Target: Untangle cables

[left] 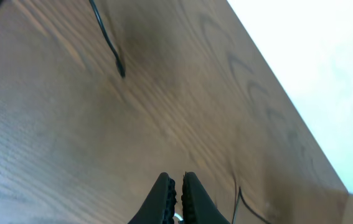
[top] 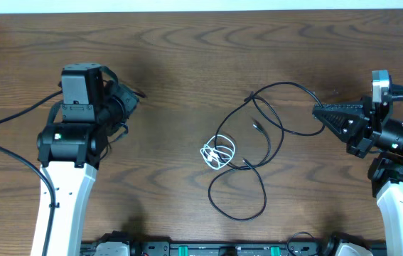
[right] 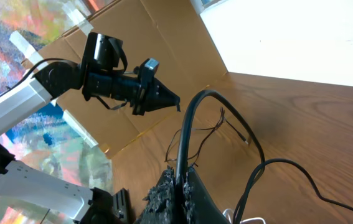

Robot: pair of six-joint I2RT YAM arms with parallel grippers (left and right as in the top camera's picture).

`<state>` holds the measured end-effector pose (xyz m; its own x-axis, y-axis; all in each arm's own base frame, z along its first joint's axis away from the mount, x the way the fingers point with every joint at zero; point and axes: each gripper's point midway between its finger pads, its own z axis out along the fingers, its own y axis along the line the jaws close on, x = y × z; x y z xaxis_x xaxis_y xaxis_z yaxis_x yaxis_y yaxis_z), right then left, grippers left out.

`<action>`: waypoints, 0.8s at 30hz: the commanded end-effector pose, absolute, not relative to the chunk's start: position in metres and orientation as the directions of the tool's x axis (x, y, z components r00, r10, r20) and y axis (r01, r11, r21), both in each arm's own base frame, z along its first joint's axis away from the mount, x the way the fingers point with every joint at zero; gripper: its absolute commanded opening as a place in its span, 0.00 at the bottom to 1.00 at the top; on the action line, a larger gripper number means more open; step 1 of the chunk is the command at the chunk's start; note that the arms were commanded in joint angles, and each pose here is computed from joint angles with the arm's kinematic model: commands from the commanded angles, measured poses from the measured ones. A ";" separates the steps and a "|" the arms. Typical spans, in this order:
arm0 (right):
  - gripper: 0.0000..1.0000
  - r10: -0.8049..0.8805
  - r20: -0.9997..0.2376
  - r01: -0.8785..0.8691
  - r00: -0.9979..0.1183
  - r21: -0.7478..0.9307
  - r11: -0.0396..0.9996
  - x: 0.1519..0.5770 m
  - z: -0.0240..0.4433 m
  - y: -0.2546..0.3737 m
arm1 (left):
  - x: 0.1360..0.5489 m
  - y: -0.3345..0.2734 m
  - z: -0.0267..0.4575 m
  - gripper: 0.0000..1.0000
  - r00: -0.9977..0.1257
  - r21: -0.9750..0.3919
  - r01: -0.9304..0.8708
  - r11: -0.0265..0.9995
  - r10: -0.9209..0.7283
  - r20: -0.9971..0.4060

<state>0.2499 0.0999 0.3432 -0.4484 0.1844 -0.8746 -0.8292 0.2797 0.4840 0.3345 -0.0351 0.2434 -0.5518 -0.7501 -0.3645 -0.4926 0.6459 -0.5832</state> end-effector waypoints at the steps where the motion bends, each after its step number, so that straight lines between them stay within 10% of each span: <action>1: 0.01 0.185 -0.889 -0.839 -0.420 0.458 0.294 0.251 0.347 0.098 | 0.330 -0.058 0.249 0.08 -0.636 -0.601 -0.414 0.684 -0.690 -0.346; 24: 0.01 0.252 -0.858 -0.808 -0.449 0.509 0.295 0.258 0.353 0.095 | 0.320 -0.185 0.183 0.53 -0.907 -0.508 -0.139 0.850 -0.315 -0.281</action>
<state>0.2534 0.0985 0.3464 -0.4566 0.2161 -0.8631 -0.8166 0.2833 0.5029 0.3176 -0.1695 0.1838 -0.8913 -0.3580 -0.2783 -0.1846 0.8470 -0.4985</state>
